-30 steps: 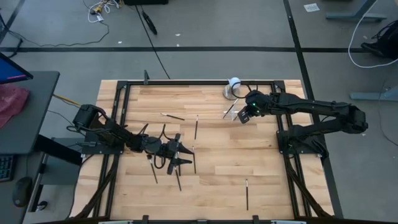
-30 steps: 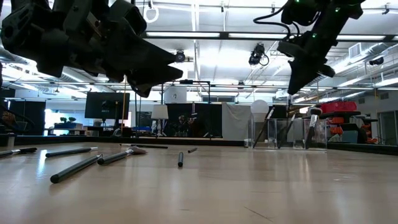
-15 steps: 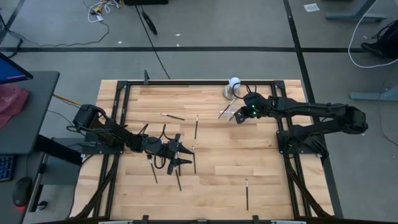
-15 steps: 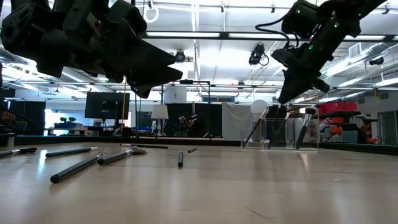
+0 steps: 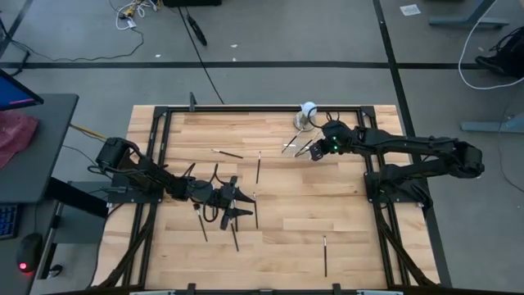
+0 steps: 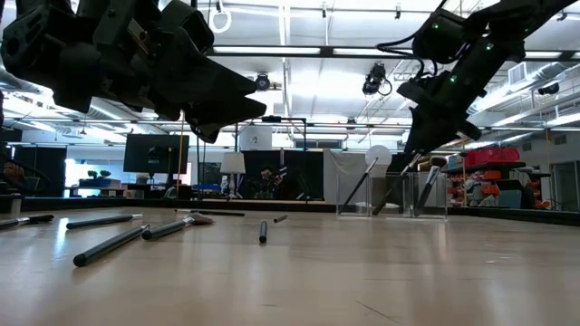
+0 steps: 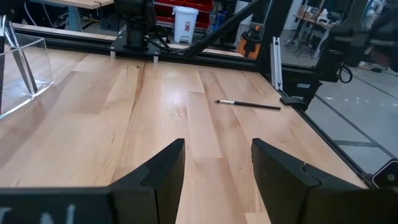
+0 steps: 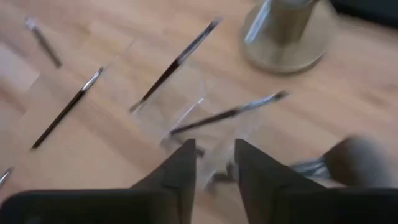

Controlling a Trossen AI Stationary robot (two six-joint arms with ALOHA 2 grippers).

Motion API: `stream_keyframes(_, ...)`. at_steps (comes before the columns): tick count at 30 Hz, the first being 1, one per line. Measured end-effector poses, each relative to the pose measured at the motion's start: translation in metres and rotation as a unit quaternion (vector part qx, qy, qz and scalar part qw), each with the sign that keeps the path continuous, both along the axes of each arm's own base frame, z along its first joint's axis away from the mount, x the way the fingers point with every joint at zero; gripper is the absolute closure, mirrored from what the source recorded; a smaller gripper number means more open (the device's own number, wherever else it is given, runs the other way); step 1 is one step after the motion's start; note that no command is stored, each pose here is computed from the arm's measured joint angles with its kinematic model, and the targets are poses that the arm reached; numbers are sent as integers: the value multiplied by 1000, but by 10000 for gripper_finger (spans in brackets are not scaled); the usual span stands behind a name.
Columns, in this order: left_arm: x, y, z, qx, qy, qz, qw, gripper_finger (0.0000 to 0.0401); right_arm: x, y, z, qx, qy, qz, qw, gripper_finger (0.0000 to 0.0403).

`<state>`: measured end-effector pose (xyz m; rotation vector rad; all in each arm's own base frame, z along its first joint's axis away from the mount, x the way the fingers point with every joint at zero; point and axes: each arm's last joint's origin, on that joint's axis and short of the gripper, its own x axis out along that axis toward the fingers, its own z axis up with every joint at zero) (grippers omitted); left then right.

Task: Put items in baskets/containers
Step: Put the eyeshadow brush into the transparent organizer, then put the eye groomer brush into the transparent organizer

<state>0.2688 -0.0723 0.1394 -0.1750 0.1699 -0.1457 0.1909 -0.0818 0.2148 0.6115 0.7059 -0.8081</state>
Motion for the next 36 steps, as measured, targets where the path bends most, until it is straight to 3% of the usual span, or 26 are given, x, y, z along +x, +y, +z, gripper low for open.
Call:
stream_keyframes(5, 0, 0, 0, 0, 0, 0, 1000, 215, -4, -2, 10, -60, -3, -11, 998, 247)
stream_keyframes(10, 0, 0, 0, 0, 0, 0, 1000, 215, -6, 0, 29, -119, -56, 11, 991, 247)
stream_keyframes(16, 0, 0, 0, 0, 0, 0, 1000, 215, 10, 31, 53, -181, -159, 110, 964, 270)
stream_keyframes(21, 0, 0, 0, -2, 0, 0, 1000, 215, 30, 83, 57, -184, -223, 215, 933, 297)
stream_keyframes(30, -10, -22, 1, -26, 25, 4, 999, 215, 66, 182, 12, -183, -235, 319, 900, 350)
stream_keyframes(36, -32, -44, 7, -22, 127, 30, 991, 215, 82, 218, -34, -173, -231, 359, 888, 373)
